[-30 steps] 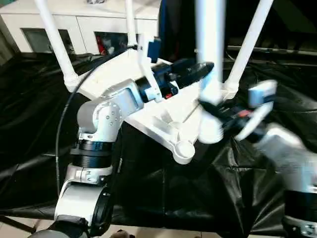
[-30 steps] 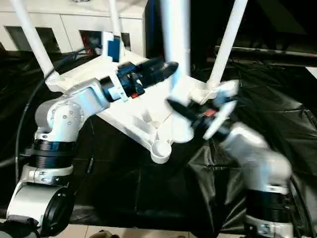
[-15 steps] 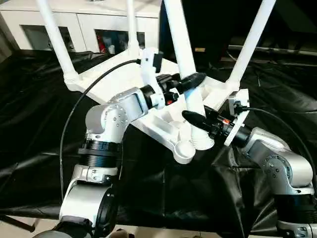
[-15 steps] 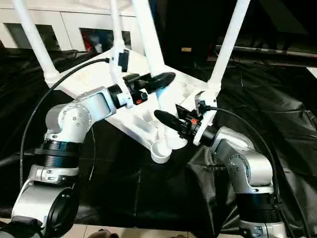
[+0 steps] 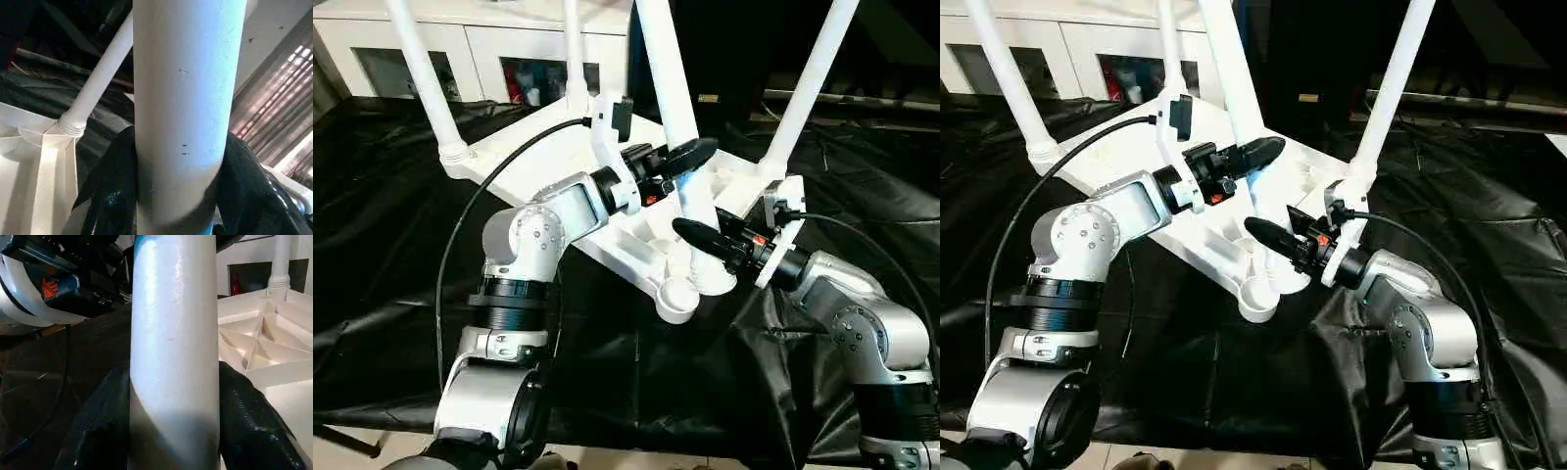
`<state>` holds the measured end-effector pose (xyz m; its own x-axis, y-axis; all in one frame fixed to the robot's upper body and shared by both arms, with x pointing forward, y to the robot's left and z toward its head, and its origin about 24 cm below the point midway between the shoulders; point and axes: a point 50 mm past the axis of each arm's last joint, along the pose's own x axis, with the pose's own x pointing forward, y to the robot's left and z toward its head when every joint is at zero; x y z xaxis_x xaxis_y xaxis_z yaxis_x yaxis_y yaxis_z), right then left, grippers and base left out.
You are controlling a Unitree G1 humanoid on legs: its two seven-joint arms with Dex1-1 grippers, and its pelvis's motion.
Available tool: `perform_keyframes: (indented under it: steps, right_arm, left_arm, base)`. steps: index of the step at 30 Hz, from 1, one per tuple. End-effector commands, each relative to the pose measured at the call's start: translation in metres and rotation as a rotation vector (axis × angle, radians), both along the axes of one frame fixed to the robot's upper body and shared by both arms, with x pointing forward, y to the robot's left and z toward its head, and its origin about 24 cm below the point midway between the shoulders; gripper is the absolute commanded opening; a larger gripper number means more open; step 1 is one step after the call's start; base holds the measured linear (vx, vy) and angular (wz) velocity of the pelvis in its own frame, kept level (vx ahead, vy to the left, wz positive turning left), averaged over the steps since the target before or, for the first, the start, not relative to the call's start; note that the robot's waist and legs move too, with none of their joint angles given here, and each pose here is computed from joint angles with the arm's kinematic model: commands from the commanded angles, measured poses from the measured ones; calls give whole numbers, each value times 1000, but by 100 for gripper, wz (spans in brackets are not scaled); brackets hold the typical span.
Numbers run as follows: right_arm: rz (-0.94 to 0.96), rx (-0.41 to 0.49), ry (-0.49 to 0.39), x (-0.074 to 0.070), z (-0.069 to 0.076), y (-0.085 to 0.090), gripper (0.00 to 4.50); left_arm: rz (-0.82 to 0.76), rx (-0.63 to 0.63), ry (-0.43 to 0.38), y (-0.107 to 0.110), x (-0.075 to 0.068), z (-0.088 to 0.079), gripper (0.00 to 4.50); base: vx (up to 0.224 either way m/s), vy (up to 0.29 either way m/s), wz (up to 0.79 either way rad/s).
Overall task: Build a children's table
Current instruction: Pick table leg
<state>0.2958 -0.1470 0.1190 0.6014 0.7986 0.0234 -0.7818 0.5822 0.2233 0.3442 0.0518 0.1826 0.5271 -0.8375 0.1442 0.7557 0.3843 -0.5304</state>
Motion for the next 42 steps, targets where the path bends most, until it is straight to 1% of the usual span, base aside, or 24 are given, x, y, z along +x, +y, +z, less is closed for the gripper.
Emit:
perform_keyframes:
  steps: [1, 4, 5, 6, 7, 8, 10, 11, 13, 14, 15, 17, 19, 20, 22, 26, 29, 33, 37, 42]
  right_arm:
    - [0, -17, -33, 3, 7, 0, 188]
    - [-7, -37, -39, 4, 7, 0, 188]
    - [-4, -32, -27, 5, 6, 0, 188]
    - [5, -27, -21, 4, 7, 1, 223]
    - [12, -21, -14, 5, 7, 1, 244]
    - [16, -12, -5, 5, 7, 1, 258]
    - [17, -10, -1, 5, 8, 1, 261]
    - [27, -11, 5, 5, 8, 2, 282]
    - [35, -41, 16, 6, 9, 1, 300]
    - [35, -41, 16, 6, 9, 1, 300]
    - [33, -91, 47, 8, 9, -2, 301]
    - [52, -129, 90, 8, 8, -5, 302]
    - [80, -149, 122, 6, 8, -7, 302]
    - [124, -167, 151, 4, 9, -9, 302]
    - [161, -177, 178, 1, 9, -11, 302]
    - [203, -181, 212, -2, 10, -12, 302]
    - [232, -190, 240, -3, 9, -12, 302]
    - [256, -192, 262, -5, 8, -10, 302]
    - [283, -185, 275, -7, 7, -8, 302]
    - [307, -178, 280, -8, 7, -5, 302]
  left_arm:
    - [-24, -31, -31, -1, -2, 9, 186]
    - [-21, -32, -35, 1, -1, 10, 184]
    - [-20, -30, -39, 1, 0, 11, 184]
    - [-20, -29, -42, 1, 0, 12, 184]
    - [-20, -29, -45, 2, 1, 13, 184]
    - [-23, -16, -58, 2, 1, 13, 184]
    - [-25, -5, -67, 2, 1, 14, 184]
    - [-26, 10, -76, 2, 2, 14, 184]
    - [-45, 77, -120, 2, 1, 13, 184]
    - [-45, 77, -120, 2, 1, 13, 184]
    - [-71, 127, -156, 2, 0, 13, 184]
    - [-101, 151, -178, 1, -2, 14, 184]
    - [-135, 177, -205, 1, -4, 15, 184]
    - [-170, 206, -227, 0, -6, 15, 184]
    - [-200, 218, -242, 0, -7, 15, 184]
    - [-231, 227, -264, -1, -9, 16, 184]
    - [-278, 243, -301, -3, -12, 16, 184]
    - [-309, 241, -318, -5, -14, 17, 184]
    - [-341, 243, -328, -8, -17, 16, 184]
    - [-341, 233, -326, -9, -16, 16, 184]
  base:
    - [0, 0, 0]
    - [0, 0, 0]
    - [0, 0, 0]
    - [0, 0, 0]
    - [0, 0, 0]
    - [0, 0, 0]
    - [0, 0, 0]
    - [0, 0, 0]
    - [0, 0, 0]
    - [0, 0, 0]
    - [0, 0, 0]
    - [0, 0, 0]
    - [0, 0, 0]
    - [0, 0, 0]
    - [0, 0, 0]
    - [0, 0, 0]
    - [0, 0, 0]
    - [0, 0, 0]
    - [0, 0, 0]
    - [0, 0, 0]
